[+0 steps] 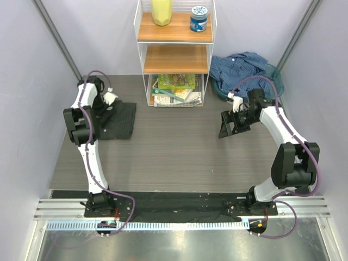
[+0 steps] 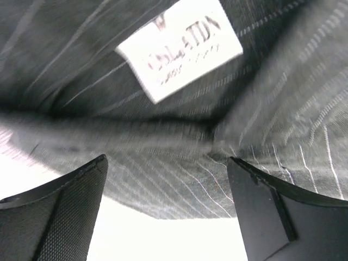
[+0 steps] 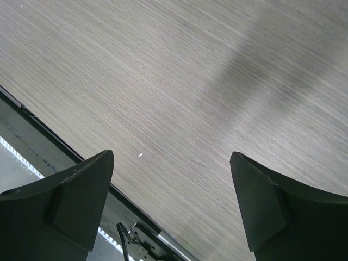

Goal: Fold and stack the long sleeve shirts
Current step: Neatly place the folded shirt to the corner

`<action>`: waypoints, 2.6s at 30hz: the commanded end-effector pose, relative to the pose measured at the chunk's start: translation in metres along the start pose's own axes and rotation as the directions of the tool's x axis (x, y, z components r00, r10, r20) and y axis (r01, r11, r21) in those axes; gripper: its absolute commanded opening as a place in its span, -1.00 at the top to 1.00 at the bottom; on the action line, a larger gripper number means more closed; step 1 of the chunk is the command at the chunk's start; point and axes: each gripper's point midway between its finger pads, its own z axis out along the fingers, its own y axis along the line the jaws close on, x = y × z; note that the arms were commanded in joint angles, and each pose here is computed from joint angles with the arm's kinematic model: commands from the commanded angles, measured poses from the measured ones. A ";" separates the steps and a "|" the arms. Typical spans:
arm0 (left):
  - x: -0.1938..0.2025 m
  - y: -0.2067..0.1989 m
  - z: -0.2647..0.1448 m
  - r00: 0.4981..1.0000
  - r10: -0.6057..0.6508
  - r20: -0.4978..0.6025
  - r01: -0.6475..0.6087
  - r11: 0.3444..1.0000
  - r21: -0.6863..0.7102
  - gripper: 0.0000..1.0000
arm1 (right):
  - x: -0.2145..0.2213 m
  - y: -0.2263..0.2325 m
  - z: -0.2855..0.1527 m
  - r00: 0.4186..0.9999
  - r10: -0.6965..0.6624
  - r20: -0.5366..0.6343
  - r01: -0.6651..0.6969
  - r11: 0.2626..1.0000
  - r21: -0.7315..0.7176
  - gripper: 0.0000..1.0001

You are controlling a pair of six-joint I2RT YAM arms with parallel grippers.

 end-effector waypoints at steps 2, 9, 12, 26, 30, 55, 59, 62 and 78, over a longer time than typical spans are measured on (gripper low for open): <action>-0.002 -0.001 -0.080 0.982 -0.115 0.148 0.124 0.991 -0.054 -0.82 | -0.025 0.011 -0.026 0.994 -0.067 0.089 0.065 0.998 0.020 -0.93; 0.042 -0.096 -0.111 0.883 -0.399 0.245 0.381 0.917 0.119 -0.89 | -0.020 0.024 -0.030 0.992 -0.043 0.118 0.045 0.999 -0.017 -0.99; 0.057 -0.119 -0.095 0.847 -0.482 0.226 0.459 0.876 0.146 -0.97 | -0.020 0.028 -0.032 0.990 -0.027 0.135 0.031 0.999 -0.028 -0.99; 0.027 -0.136 -0.007 0.726 -0.657 0.200 0.651 0.752 0.105 -1.00 | -0.018 0.029 -0.027 0.989 -0.003 0.148 0.009 0.999 -0.038 -0.99; 0.001 -0.102 0.002 0.709 -0.667 0.231 0.676 0.735 0.048 -0.99 | -0.017 0.026 -0.024 0.991 0.002 0.137 0.003 0.999 -0.034 -0.99; -0.117 0.005 -0.113 0.685 -0.486 0.543 0.533 0.842 0.082 -1.00 | -0.065 0.016 -0.038 0.974 -0.075 0.216 0.072 0.997 0.019 -0.99; -0.097 -0.030 -0.226 0.586 -0.420 0.693 0.463 0.876 0.139 -1.00 | -0.102 0.017 -0.080 0.928 -0.188 0.321 0.145 0.978 0.153 -0.99; -0.072 -0.070 -0.291 0.543 -0.347 0.765 0.407 0.905 0.122 -1.00 | -0.121 0.023 -0.108 0.882 -0.229 0.412 0.144 0.963 0.227 -0.99; 0.037 -0.227 -0.182 0.671 -0.327 0.666 0.309 0.939 0.150 -1.00 | -0.009 0.018 -0.055 0.919 -0.084 0.386 0.004 0.979 0.205 -0.99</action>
